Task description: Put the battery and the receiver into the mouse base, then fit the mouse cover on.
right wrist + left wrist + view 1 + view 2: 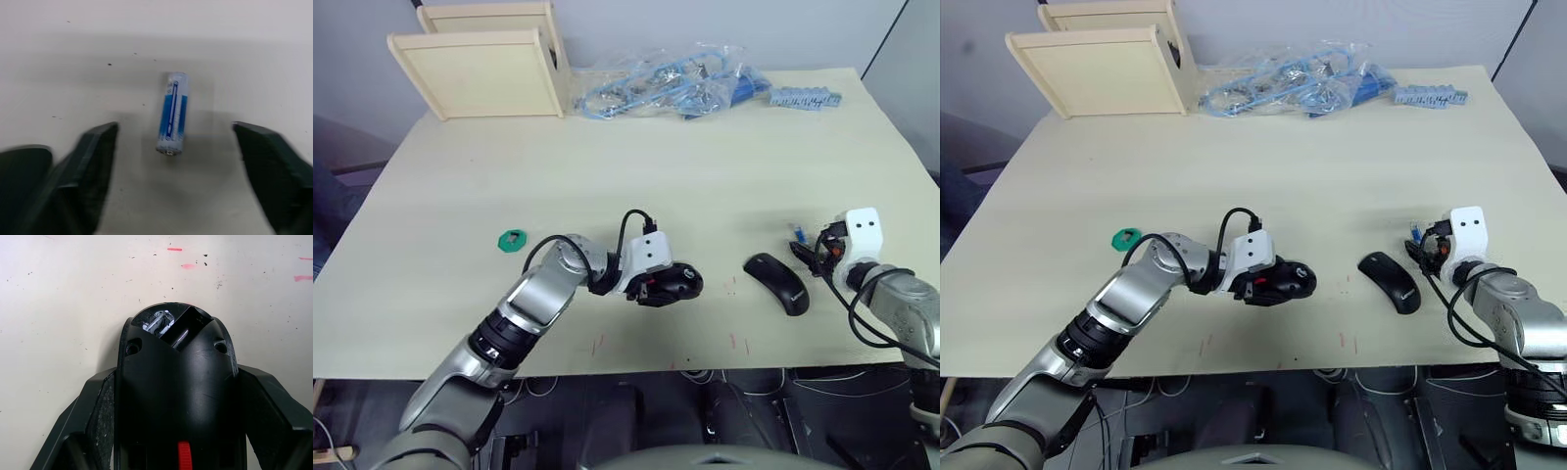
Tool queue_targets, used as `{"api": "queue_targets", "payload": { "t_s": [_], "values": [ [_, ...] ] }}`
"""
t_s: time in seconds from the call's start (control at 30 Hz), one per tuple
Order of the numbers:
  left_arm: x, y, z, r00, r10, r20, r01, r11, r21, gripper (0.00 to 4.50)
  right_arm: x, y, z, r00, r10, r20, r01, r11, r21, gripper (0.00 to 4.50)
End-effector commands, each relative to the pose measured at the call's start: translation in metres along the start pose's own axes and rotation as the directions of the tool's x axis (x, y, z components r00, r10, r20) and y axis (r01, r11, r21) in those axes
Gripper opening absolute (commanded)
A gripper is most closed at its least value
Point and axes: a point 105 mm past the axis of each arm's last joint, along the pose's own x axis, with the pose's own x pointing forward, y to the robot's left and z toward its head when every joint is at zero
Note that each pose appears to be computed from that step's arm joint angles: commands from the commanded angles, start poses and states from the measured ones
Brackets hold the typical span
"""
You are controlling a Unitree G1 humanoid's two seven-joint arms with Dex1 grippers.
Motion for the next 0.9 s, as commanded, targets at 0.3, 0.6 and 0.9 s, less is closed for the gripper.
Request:
{"api": "queue_targets", "payload": {
  "t_s": [0.3,0.6,0.9],
  "values": [
    [0.005,-0.002,-0.008,0.999,0.016,-0.030,-0.017,1.000,-0.011,2.94,0.002,0.004,0.006,0.999,-0.033,0.041,0.033,0.999,-0.020,2.57],
    [0.005,-0.003,-0.008,1.000,0.014,-0.028,-0.014,1.000,-0.003,2.94,0.000,0.006,0.009,0.998,-0.021,0.062,0.023,0.999,-0.036,0.08],
    [0.004,-0.002,-0.008,1.000,0.012,-0.025,-0.012,1.000,-0.002,2.94,-0.047,0.018,0.029,0.981,0.162,0.103,-0.144,0.976,-0.164,0.08]
  ]
}}
